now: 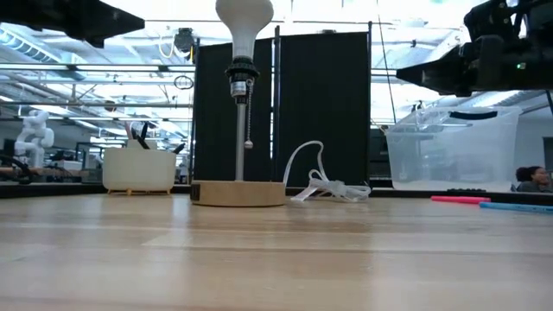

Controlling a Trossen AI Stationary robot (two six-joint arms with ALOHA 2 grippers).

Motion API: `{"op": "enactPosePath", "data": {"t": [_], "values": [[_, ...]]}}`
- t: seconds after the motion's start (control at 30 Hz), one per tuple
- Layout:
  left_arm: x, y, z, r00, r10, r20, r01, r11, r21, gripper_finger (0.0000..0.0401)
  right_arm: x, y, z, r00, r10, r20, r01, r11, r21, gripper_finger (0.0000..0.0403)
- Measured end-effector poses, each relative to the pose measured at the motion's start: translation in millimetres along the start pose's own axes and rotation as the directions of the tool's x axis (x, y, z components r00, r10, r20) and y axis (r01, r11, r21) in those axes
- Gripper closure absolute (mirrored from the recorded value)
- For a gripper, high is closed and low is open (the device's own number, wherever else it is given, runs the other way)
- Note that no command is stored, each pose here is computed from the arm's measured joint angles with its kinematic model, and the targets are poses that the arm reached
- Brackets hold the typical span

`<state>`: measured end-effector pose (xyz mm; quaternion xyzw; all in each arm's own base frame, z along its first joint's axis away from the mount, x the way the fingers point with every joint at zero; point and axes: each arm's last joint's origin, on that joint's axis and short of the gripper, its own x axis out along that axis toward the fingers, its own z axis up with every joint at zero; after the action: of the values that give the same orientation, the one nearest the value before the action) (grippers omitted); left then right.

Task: Screw lightbulb
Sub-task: Remove the lightbulb from the desk lamp

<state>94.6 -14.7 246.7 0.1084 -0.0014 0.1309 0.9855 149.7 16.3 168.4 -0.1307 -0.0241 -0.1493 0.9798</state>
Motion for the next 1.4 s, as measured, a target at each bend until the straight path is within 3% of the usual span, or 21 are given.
{"op": "enactPosePath", "data": {"t": [0.33,0.57,0.83,0.97,1.2,1.4], "values": [[-15,7,-6,1.000,-0.015,-0.016,0.015,1.000,-0.016,0.0401,-14,-8,1,0.998,0.017,-0.060,-0.014,0.999,0.048,0.0403],[-20,10,-8,1.000,-0.016,0.015,0.016,1.000,-0.010,0.0401,-19,-17,4,1.000,0.007,-0.030,-0.005,0.998,0.064,0.0403],[-7,-7,-43,0.995,-0.007,0.100,0.011,0.999,-0.044,0.0401,-11,-32,-2,0.997,0.064,-0.053,-0.059,0.994,0.093,0.0403],[-3,-10,-53,0.987,-0.002,0.164,0.016,0.997,-0.080,0.0401,5,-45,25,0.991,0.113,-0.071,-0.108,0.992,0.068,0.0403],[6,-10,-61,0.990,-0.026,0.136,0.046,0.988,-0.145,0.0401,43,-65,71,0.973,0.231,-0.025,-0.230,0.973,0.016,0.0403],[20,-7,-49,0.987,-0.004,0.163,0.032,0.986,-0.165,0.0400,84,-73,99,0.961,0.278,-0.014,-0.277,0.961,0.016,0.0401]]}}
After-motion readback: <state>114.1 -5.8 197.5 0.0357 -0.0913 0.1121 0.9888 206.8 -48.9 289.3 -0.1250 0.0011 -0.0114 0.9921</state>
